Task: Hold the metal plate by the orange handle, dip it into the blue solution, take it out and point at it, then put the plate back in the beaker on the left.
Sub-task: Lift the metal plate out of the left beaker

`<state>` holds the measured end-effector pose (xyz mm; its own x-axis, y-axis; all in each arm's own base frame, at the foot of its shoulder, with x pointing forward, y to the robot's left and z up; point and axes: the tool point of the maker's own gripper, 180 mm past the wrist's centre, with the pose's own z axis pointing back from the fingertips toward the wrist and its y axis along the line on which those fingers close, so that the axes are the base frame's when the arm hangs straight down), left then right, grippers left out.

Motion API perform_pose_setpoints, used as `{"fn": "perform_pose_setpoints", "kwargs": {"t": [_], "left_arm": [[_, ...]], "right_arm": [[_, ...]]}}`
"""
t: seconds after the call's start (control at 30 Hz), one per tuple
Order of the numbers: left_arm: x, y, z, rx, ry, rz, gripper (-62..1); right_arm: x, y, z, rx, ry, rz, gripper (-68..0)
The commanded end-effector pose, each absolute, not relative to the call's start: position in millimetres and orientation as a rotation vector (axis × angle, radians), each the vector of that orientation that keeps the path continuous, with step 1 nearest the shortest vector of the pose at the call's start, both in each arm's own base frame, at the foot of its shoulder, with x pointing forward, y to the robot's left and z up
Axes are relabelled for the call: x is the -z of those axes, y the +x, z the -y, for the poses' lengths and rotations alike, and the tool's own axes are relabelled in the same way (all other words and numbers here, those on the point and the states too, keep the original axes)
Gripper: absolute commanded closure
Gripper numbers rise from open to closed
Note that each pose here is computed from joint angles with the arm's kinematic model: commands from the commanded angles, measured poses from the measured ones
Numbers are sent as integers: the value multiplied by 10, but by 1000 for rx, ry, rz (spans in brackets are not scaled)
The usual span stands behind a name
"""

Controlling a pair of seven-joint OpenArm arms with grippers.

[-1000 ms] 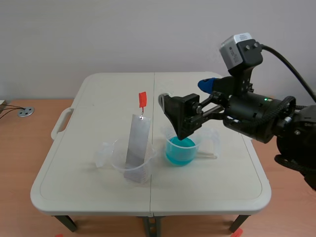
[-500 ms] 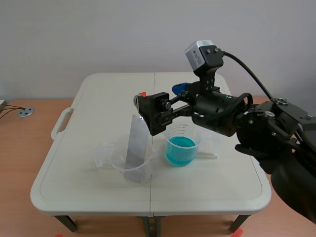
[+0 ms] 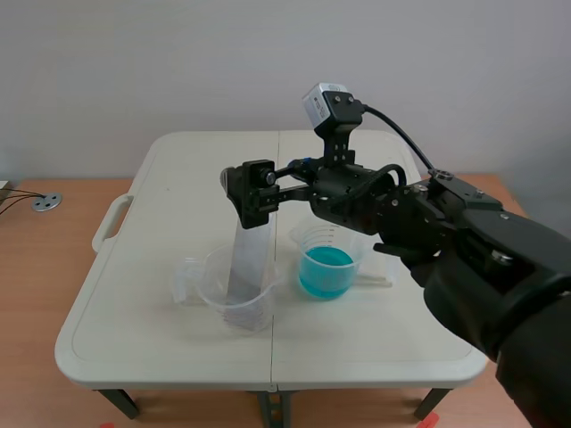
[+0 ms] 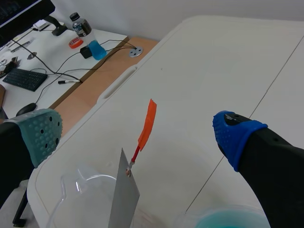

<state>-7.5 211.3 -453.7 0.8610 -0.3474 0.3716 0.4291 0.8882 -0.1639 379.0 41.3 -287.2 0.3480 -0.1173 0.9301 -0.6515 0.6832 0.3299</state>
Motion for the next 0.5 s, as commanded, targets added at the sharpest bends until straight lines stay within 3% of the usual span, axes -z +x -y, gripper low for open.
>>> {"fn": "perform_pose_setpoints", "kwargs": {"t": [0.0, 0.47], "left_arm": [[4509, -66, -2075, 408, -257, 353, -15], [4509, -63, -2075, 408, -257, 354, -15]], "right_arm": [[2700, 3876, -488, -404, 807, 1226, -663], [2780, 3842, -706, -448, 847, 1143, -663]]}}
